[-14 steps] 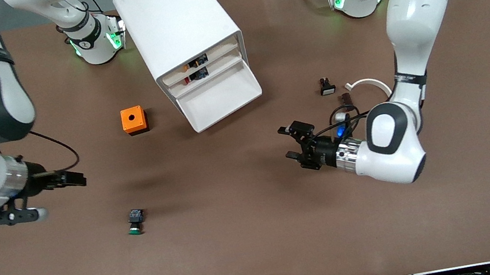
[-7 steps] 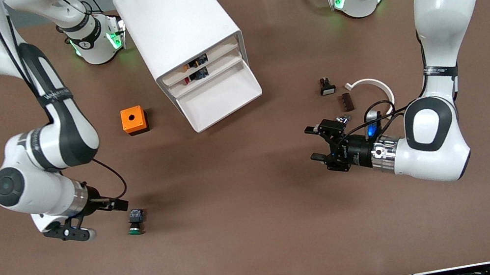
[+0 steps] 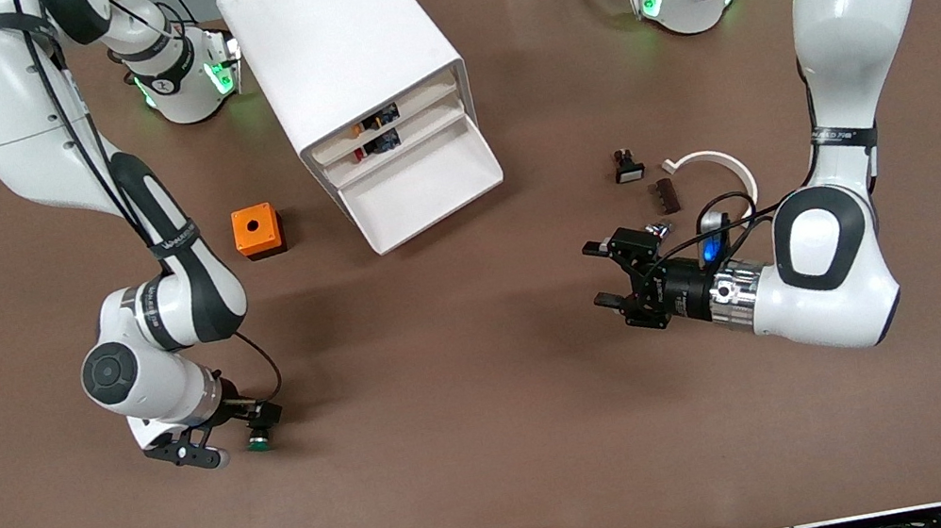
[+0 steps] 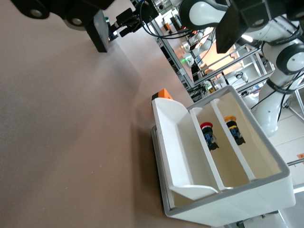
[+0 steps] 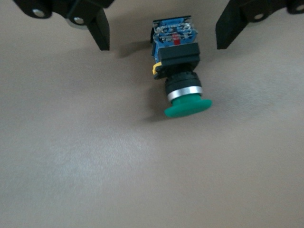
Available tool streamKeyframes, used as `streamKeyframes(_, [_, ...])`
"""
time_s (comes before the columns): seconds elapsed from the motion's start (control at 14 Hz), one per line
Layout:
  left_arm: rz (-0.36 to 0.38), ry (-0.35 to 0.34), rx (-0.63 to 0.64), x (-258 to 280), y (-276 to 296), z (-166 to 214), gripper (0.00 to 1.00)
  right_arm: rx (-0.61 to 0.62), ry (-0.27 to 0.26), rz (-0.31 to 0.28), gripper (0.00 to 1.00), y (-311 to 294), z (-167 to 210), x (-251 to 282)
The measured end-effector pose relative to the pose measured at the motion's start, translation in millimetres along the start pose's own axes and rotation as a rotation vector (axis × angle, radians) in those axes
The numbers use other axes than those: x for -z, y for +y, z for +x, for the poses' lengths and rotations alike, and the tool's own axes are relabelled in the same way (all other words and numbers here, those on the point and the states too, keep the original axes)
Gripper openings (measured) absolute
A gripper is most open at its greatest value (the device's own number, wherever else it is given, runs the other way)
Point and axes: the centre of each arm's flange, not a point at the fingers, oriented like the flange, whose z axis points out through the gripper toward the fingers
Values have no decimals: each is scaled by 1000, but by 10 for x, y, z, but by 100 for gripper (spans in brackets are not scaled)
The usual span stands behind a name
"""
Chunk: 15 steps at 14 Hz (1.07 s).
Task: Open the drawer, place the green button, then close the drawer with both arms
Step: 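Grasp the green button with the right gripper while the left gripper withdraws, then carry the green button into the open drawer with the right gripper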
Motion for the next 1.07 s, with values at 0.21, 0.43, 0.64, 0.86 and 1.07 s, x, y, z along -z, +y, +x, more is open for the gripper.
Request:
streamKeyframes(0.21, [-13, 32, -12, -33, 0, 14, 100, -28, -16, 24, 77, -30, -37, -68])
streamKeyframes(0.43, [-14, 39, -16, -39, 1, 20, 100, -23, -25, 33, 59, -140, -105, -90])
streamKeyframes(0.64, [-20, 62, -41, -87, -8, 19, 100, -22, -22, 34, 40, -150, -102, -80])
streamKeyframes(0.86, [-18, 67, -73, -115, -18, 8, 100, -22, -7, 44, 40, -207, -73, -1])
streamKeyframes(1.07, [-24, 68, -86, -80, 1, 28, 100, -64, -27, 52, 40, -519, -168, 365])
